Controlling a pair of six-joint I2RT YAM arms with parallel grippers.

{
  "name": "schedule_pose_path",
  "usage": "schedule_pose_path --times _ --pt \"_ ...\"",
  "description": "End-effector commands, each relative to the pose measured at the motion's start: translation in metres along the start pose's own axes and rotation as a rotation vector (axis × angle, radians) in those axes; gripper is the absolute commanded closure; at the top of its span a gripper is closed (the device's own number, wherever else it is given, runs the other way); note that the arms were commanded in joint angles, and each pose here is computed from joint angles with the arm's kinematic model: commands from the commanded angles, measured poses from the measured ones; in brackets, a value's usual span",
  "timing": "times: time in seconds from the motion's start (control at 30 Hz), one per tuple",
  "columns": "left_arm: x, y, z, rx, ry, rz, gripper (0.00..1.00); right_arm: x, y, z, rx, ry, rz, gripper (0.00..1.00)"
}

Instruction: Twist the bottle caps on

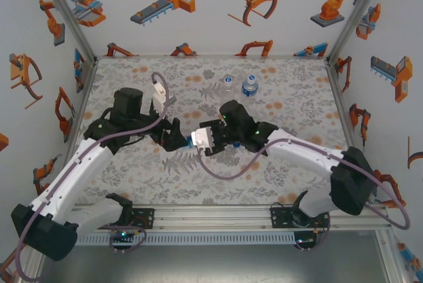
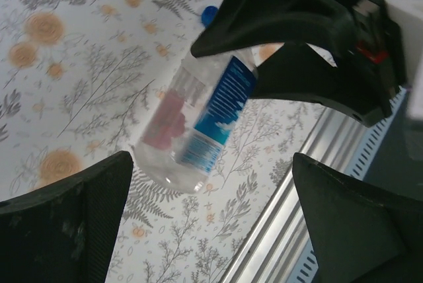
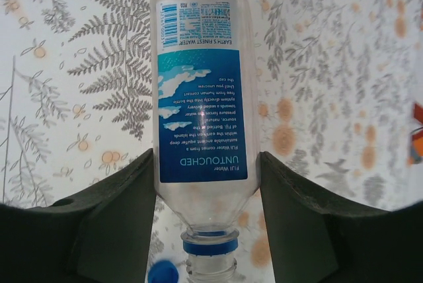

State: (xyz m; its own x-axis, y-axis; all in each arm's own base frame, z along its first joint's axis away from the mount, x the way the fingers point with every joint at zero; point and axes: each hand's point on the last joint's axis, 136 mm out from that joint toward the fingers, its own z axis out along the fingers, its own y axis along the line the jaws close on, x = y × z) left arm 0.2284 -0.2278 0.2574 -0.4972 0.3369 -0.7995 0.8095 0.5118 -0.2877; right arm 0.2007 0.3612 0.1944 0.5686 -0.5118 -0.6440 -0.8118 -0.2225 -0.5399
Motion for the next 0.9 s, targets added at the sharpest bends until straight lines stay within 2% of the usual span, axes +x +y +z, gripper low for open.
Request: schedule_pose_path --times 0.0,0.3,0.53,0.7,0.87 --pt "-0.014 -0.028 -0.001 0.152 -0.01 0.047 0.02 -0.004 0.024 -0.023 -0.05 0.076 -0.124 0.72" --pt "-0.015 -0.084 0.017 0.388 0.049 0.114 0.0 -0.05 0.027 -0.074 0.065 0.033 -0.275 0.78" --pt "-0.017 -0.099 0.028 0.442 0.1 0.076 0.04 -0.078 0.023 -0.101 0.134 0.004 -0.402 0.8" --pt "-0.02 -0.117 0.03 0.489 0.128 0.102 0.07 -0.086 0.022 -0.108 0.154 0.003 -0.453 0.8" --pt "-0.012 -0.126 0.038 0.506 0.206 0.107 0.14 -0.094 0.02 -0.11 0.177 0.005 -0.503 0.8"
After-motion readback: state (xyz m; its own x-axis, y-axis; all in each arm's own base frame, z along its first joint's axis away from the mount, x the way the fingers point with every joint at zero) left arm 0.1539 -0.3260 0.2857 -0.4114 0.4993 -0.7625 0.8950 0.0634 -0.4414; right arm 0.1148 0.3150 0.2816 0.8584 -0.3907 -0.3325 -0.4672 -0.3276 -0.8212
